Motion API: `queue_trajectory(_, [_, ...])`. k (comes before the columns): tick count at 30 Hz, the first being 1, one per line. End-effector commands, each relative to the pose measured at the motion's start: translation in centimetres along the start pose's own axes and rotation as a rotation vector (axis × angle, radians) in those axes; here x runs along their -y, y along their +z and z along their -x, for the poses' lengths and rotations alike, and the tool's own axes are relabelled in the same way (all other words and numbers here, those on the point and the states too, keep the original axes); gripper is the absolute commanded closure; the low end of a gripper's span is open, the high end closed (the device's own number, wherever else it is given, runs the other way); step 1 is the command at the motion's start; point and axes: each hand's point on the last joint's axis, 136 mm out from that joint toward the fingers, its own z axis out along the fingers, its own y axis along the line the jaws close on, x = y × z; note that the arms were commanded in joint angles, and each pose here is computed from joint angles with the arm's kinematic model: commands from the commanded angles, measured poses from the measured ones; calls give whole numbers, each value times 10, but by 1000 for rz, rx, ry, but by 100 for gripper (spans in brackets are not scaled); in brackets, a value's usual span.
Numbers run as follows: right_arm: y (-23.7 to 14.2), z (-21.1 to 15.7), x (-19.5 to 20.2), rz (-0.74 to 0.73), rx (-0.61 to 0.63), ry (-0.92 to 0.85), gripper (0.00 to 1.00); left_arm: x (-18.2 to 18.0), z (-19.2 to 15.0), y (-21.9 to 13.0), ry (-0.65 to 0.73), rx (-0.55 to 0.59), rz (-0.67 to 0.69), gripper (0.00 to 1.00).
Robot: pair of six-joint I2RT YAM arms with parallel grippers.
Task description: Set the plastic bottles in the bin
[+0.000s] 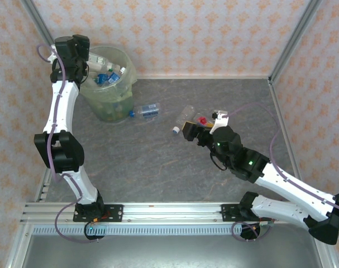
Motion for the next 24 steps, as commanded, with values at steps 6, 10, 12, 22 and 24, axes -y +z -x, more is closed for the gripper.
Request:
queue_trajectory(6, [5, 0, -3, 4, 13, 9, 0, 30, 30, -61, 87, 107, -49, 1])
queue_trajectory(10, [6, -2, -3, 4, 6, 9, 0, 44, 26, -58, 123, 90, -121, 1])
queue_trajectory(12, [7, -3, -3, 3, 1, 6, 0, 50, 16, -46, 128, 29, -148, 1])
queue_trajectory(22, [8, -4, 1, -30, -9, 0, 0, 37, -44, -15, 179, -150, -117, 1])
queue_trajectory(24, [6, -5, 3, -32, -9, 7, 0, 21, -49, -10, 163, -165, -97, 1])
